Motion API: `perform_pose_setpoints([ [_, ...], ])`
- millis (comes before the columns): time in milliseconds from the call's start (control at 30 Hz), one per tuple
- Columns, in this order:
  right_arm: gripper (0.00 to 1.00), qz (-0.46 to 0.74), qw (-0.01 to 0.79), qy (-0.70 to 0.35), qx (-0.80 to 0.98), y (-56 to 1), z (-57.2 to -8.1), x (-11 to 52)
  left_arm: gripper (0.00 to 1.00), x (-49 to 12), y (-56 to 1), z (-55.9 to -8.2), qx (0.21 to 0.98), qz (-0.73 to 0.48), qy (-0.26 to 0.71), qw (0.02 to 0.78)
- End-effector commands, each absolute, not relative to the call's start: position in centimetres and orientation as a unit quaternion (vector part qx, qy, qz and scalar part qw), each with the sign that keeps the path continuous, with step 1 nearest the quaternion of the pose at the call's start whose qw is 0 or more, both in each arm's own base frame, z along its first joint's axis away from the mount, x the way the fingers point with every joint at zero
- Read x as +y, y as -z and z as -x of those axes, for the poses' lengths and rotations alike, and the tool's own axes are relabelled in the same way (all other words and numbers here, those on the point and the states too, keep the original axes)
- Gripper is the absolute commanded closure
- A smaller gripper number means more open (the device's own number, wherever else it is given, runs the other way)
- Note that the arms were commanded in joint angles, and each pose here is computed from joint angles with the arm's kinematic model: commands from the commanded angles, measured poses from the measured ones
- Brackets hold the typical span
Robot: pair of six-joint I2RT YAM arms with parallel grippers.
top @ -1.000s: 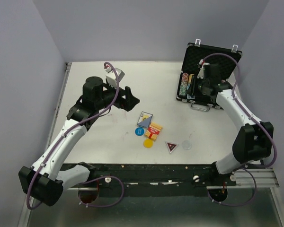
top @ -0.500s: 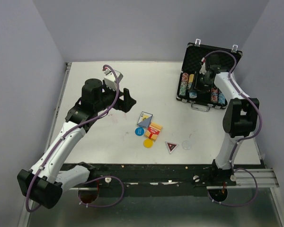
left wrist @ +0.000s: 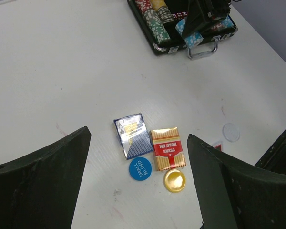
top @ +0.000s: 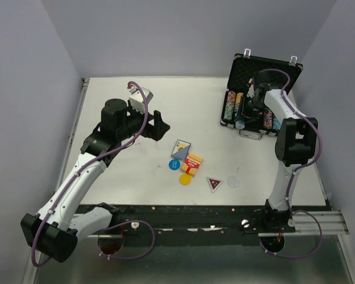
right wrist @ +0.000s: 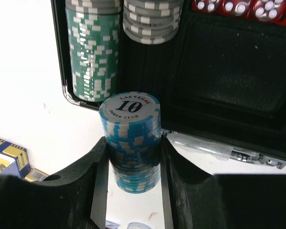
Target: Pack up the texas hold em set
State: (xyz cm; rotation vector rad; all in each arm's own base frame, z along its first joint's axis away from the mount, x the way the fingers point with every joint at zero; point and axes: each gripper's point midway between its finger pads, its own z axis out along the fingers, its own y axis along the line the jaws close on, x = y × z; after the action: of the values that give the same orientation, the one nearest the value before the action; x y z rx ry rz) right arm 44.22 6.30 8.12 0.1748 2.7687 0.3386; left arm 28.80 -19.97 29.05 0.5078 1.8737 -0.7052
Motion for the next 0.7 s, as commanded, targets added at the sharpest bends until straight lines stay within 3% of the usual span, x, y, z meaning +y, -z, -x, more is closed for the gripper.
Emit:
perform_pose_setpoints([
  [0,0.99,-0.061,0.171,-0.125,0.975,-8.2,-45.4,6.3,0.06,-19.6,-29.1,-28.7,0.780,-0.209,0.283,0.517],
  [667,0.99,-0.081,0.154,-0.114,0.978,-5.8,-46.9,4.6,0.06,-19.5,-28.6,-29.0,0.783,-0.208,0.278,0.515],
])
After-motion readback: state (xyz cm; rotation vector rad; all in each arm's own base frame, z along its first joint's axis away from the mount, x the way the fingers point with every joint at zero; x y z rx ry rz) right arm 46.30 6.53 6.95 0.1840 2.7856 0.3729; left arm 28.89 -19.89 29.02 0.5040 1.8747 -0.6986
